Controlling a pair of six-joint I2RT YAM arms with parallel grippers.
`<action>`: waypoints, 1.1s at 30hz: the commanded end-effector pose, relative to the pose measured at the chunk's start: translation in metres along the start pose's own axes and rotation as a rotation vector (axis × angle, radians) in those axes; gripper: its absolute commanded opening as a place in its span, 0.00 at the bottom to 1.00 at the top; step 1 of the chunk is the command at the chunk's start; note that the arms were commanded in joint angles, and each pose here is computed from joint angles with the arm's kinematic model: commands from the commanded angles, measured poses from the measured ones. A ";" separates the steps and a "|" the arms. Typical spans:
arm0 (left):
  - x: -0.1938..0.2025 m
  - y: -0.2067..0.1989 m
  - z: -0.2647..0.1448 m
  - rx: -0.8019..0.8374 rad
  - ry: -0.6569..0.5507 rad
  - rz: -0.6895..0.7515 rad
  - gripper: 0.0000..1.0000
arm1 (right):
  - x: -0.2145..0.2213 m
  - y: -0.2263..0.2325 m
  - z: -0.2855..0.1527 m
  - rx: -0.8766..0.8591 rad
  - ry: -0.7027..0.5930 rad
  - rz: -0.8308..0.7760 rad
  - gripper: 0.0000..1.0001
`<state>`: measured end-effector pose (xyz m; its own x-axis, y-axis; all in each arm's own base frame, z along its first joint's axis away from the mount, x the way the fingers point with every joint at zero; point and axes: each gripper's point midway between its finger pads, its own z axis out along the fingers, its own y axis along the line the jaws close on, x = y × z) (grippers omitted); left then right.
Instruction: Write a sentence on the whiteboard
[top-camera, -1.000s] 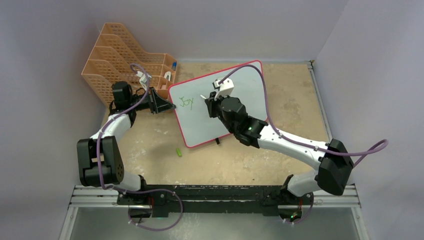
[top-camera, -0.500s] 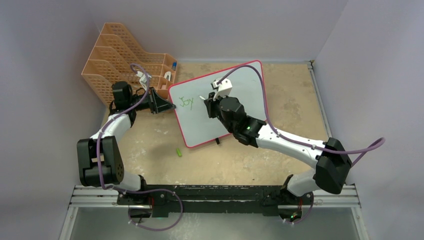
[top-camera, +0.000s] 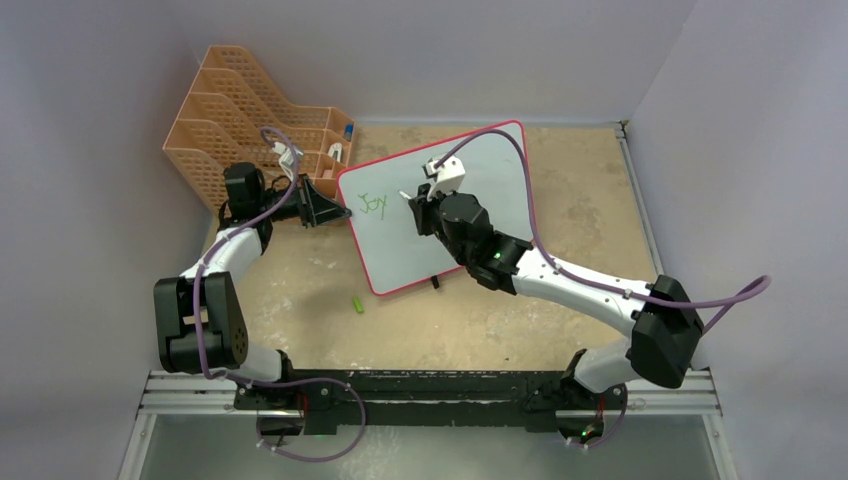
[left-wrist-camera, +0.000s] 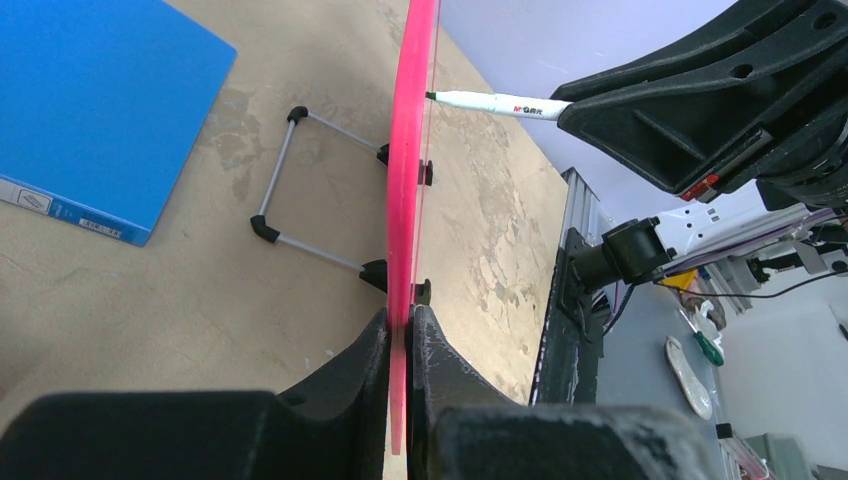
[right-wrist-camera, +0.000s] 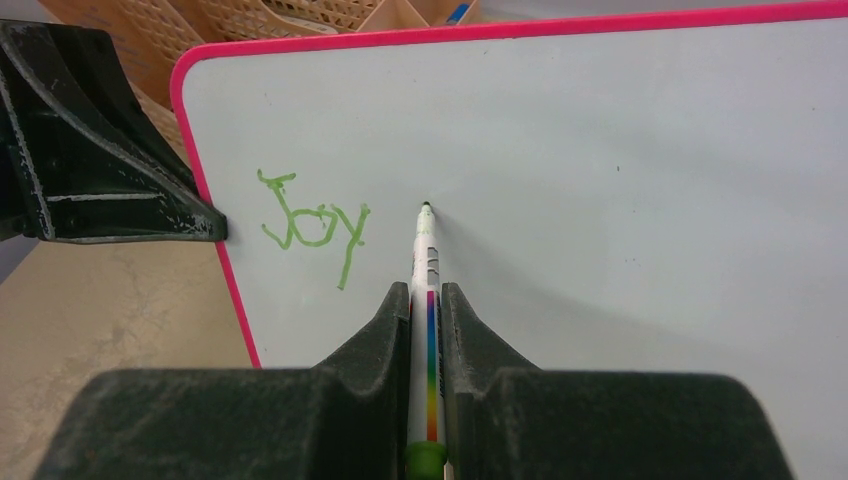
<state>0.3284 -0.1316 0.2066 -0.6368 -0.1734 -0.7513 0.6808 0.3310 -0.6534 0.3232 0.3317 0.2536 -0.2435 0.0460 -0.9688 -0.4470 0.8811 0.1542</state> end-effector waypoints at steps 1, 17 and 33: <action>-0.011 -0.013 0.002 0.025 0.001 0.069 0.00 | -0.029 -0.002 -0.001 0.012 -0.068 0.024 0.00; -0.010 -0.009 0.003 0.015 0.001 0.060 0.00 | -0.036 -0.001 -0.011 -0.012 -0.079 0.031 0.00; -0.010 -0.010 0.003 0.017 0.001 0.060 0.00 | -0.034 0.002 -0.010 -0.024 -0.071 0.032 0.00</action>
<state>0.3283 -0.1319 0.2071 -0.6403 -0.1733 -0.7483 0.6781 0.3301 -0.6567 0.3232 0.3285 0.2556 -0.2443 0.0449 -0.9687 -0.4470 0.8813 0.1536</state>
